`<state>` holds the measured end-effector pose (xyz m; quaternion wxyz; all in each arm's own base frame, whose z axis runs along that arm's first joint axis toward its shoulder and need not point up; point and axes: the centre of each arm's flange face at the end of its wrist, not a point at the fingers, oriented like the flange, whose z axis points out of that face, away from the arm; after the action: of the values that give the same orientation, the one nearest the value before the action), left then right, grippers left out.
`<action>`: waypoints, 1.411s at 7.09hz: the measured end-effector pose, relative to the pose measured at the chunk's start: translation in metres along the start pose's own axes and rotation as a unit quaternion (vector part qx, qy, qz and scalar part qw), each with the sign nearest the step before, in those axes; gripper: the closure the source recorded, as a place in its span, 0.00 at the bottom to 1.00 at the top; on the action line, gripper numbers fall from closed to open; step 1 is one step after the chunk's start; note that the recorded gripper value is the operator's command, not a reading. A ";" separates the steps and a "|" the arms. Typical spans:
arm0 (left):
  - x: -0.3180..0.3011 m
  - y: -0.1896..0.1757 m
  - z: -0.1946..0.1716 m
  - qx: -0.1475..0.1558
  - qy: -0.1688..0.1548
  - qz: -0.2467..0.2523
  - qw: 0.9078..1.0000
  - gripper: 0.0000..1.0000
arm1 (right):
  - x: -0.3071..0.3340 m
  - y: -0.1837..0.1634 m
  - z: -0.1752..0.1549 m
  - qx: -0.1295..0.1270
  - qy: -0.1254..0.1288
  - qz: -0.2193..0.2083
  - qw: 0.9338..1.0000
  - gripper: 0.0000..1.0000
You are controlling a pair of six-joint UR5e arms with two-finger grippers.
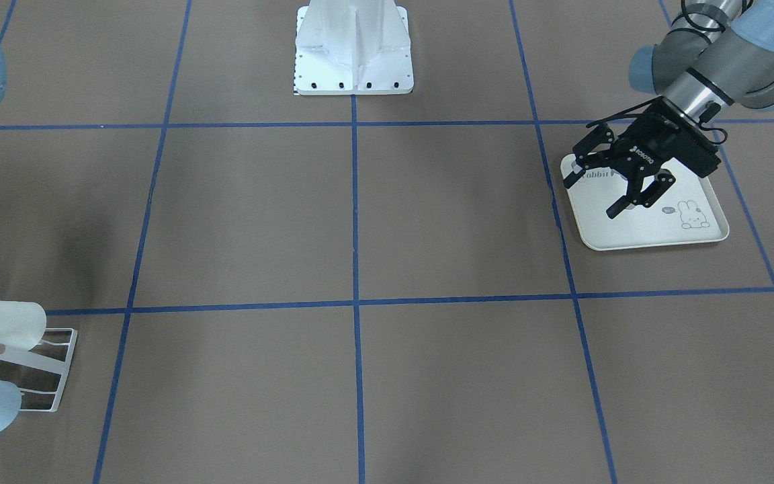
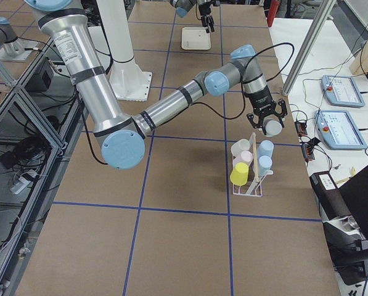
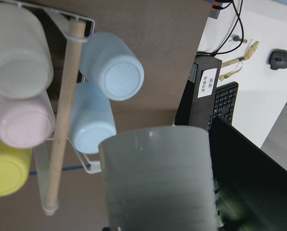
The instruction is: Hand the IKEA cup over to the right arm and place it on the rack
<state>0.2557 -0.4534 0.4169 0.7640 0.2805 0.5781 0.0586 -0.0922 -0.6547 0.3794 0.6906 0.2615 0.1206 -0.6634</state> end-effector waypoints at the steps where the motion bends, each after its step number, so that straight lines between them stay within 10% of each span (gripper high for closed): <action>1: 0.000 0.000 0.000 0.000 0.001 -0.002 1.000 0.00 | 0.002 0.014 0.032 -0.019 0.009 -0.050 0.999 1.00; 4: 0.001 0.001 0.001 -0.001 0.001 -0.003 1.000 0.00 | -0.009 0.007 0.082 -0.066 0.017 -0.143 0.987 1.00; 10: 0.002 0.001 0.000 0.000 0.003 -0.003 1.000 0.00 | -0.057 -0.017 0.112 -0.145 0.009 -0.197 0.970 1.00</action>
<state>0.2566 -0.4521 0.4155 0.7621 0.2790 0.5814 0.0573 -0.1343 -0.6648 0.4988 0.5759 0.1359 0.2712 -0.7592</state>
